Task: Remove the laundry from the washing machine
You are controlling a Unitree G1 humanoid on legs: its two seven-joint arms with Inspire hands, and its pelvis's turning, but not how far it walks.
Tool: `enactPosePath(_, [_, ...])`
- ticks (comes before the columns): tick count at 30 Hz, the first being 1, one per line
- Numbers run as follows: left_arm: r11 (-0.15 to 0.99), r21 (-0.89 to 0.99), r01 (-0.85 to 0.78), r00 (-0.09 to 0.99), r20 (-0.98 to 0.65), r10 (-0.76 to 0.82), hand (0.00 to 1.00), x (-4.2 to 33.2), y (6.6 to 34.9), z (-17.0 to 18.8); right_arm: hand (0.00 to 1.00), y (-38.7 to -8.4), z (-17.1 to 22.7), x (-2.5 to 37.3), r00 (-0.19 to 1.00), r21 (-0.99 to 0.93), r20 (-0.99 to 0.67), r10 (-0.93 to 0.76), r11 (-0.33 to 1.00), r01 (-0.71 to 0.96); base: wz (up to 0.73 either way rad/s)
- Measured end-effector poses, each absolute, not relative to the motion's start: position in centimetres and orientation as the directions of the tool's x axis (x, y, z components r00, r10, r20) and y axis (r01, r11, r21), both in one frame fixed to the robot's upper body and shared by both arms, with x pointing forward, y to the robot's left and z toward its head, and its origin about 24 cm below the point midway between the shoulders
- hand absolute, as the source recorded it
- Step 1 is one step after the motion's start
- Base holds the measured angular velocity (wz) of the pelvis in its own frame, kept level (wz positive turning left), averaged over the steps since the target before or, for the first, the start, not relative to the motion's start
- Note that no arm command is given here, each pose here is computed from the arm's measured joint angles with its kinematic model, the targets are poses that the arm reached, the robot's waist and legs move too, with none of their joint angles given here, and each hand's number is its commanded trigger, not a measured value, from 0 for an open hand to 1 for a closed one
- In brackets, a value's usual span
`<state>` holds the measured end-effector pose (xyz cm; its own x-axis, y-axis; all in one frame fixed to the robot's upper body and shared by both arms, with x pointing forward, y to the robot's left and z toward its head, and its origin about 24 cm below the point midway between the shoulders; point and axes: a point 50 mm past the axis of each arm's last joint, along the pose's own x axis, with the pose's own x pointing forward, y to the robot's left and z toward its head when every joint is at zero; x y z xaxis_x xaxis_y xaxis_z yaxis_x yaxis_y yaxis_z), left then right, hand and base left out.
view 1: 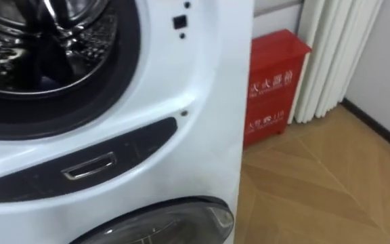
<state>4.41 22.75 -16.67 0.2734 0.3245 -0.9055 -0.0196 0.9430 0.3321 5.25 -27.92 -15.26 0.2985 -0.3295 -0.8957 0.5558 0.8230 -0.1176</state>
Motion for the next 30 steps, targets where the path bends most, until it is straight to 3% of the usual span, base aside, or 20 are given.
enactPosePath(8, [0.938, 0.343, -0.047, 0.278, -0.898, 0.342, 0.00, 4.4, 23.3, -16.5, 0.00, -24.3, -16.6, 3.8, 0.264, -0.034, -0.945, -0.192, 0.864, 0.502, 0.10])
enactPosePath(18, [0.943, 0.319, -0.093, 0.272, -0.903, 0.332, 0.00, 4.4, 23.3, -16.5, 0.00, -22.9, -16.8, 5.0, 0.267, -0.040, -0.955, -0.131, 0.946, 0.321, 0.05])
enactPosePath(30, [0.921, 0.351, -0.166, 0.226, -0.896, 0.382, 0.00, 3.1, 23.9, -16.5, 0.00, -22.2, -17.1, 4.1, 0.244, -0.020, -0.965, -0.099, 0.952, 0.306, 0.04])
